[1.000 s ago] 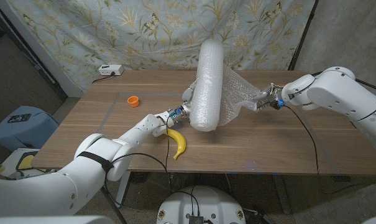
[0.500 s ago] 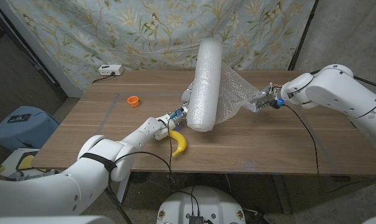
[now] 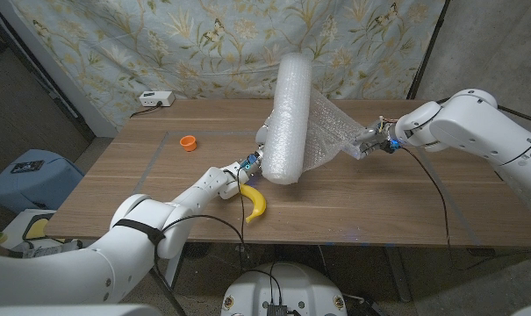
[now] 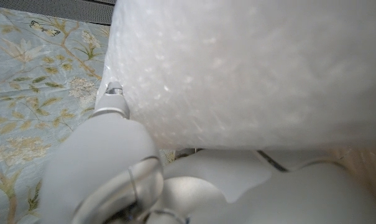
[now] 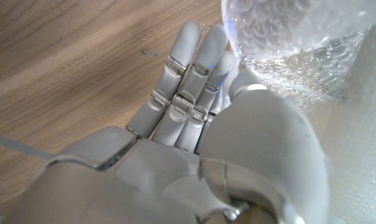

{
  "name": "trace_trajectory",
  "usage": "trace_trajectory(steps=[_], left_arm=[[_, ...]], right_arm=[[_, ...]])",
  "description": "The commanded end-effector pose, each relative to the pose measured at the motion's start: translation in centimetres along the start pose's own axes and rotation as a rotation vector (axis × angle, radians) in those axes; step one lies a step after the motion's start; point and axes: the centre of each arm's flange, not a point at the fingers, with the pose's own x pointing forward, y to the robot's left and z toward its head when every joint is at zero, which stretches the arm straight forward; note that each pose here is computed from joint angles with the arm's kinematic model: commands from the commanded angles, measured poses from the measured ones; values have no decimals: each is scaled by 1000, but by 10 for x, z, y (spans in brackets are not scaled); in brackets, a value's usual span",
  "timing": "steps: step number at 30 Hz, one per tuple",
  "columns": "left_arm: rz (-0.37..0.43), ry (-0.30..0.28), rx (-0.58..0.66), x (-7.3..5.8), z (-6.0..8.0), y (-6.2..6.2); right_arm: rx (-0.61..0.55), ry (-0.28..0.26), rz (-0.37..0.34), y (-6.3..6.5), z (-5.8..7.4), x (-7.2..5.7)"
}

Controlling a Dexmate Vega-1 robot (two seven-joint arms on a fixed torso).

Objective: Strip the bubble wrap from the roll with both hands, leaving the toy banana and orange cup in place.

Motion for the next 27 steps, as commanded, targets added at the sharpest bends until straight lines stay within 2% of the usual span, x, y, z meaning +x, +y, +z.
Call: trace_trajectory(steps=[1, 19, 27], left_arm=[[-8, -21, -14, 0, 4, -3], [-21, -34, -9, 1, 18, -16], [-22, -38, -25, -2, 18, -20]], right_arm=[[-14, 1, 7, 2, 5, 3], [-15, 0, 9, 0, 10, 8], [-22, -2, 11, 1, 12, 9]])
